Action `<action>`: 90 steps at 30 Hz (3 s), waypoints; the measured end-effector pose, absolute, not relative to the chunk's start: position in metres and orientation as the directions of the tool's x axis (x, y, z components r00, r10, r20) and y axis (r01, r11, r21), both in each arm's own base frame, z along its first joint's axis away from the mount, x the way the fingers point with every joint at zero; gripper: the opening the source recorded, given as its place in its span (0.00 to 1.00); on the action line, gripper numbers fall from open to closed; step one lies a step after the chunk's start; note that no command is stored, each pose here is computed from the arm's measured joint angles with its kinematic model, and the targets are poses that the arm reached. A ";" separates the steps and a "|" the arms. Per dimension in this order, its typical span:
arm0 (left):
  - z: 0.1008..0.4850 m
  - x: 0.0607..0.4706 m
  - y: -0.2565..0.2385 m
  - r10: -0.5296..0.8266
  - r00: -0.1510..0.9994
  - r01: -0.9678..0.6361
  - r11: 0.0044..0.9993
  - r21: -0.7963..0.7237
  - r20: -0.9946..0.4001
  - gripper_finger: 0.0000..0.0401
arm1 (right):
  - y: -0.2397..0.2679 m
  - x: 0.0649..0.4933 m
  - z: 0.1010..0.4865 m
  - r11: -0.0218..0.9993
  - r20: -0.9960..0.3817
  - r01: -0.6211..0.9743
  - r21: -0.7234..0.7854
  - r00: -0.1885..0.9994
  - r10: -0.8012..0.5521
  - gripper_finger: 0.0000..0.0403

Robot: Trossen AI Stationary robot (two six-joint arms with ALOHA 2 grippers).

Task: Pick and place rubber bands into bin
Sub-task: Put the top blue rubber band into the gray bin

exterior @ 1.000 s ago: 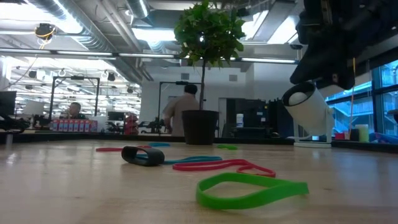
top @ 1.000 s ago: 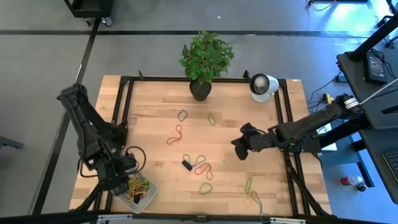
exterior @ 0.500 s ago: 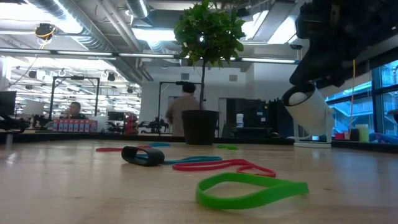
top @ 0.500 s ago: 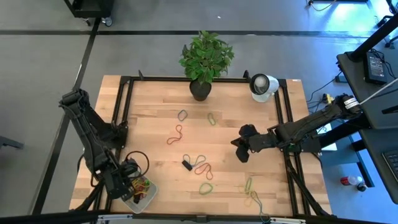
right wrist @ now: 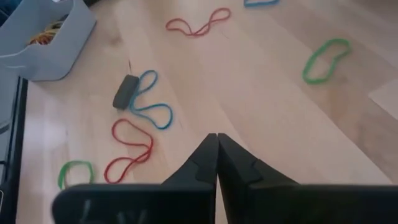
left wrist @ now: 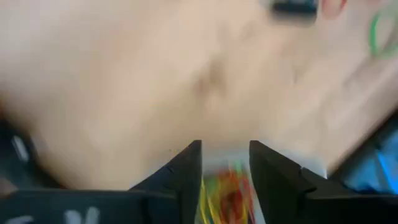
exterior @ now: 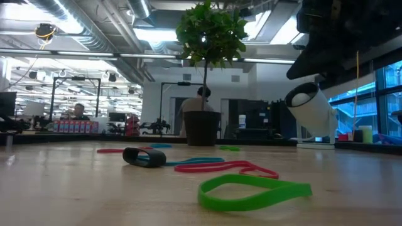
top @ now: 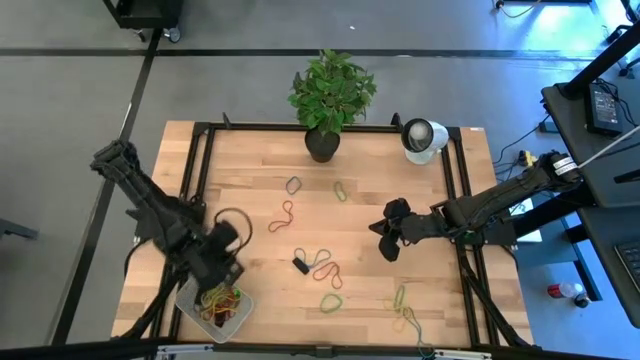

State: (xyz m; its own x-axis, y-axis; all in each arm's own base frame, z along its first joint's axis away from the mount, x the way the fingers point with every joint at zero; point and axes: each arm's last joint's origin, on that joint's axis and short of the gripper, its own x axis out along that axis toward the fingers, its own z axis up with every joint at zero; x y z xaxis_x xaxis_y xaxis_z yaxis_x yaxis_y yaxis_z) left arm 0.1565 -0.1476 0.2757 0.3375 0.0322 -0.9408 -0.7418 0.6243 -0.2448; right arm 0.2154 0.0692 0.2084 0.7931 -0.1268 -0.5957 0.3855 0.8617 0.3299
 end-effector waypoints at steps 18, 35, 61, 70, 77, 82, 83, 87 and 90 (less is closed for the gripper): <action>0.265 0.227 -0.023 0.194 0.475 -0.323 0.946 0.034 -0.858 0.00 | 0.055 0.231 0.223 0.760 -0.439 0.441 0.477 0.869 -0.229 0.00; 0.247 0.162 0.001 0.138 0.776 -0.239 0.967 -0.084 -0.615 0.00 | 0.042 0.358 0.249 0.868 -0.503 0.475 0.144 0.790 -0.349 0.02; 0.260 0.118 0.009 0.181 0.802 -0.215 0.977 0.007 -0.570 0.00 | -0.055 0.503 0.146 0.813 -0.745 0.572 0.108 0.588 -0.315 0.43; 0.260 0.118 0.009 0.179 0.802 -0.214 0.977 0.005 -0.571 0.00 | -0.052 0.500 0.105 0.856 -0.839 0.517 0.005 0.468 -0.278 0.35; 0.260 0.119 0.008 0.164 0.803 -0.214 0.977 -0.020 -0.573 0.00 | -0.047 0.494 0.114 0.862 -0.873 0.503 0.052 0.442 -0.206 0.03; 0.265 0.127 0.004 0.008 0.853 -0.117 0.977 -0.176 -0.522 0.00 | -0.029 0.475 0.147 0.907 -0.913 0.420 -0.011 0.367 -0.181 0.01; 0.266 0.130 0.003 -0.008 0.862 -0.113 0.972 -0.207 -0.507 0.00 | -0.025 0.471 0.157 0.915 -0.911 0.401 -0.038 0.363 -0.197 0.01; 0.267 0.141 -0.001 -0.028 0.875 -0.131 0.947 -0.292 -0.484 0.00 | -0.009 0.440 0.194 0.927 -0.896 0.357 -0.118 0.364 -0.255 0.01; 0.265 0.153 -0.008 -0.014 0.879 -0.149 0.941 -0.303 -0.476 0.00 | 0.005 0.407 0.201 0.933 -0.886 0.344 -0.106 0.394 -0.246 0.00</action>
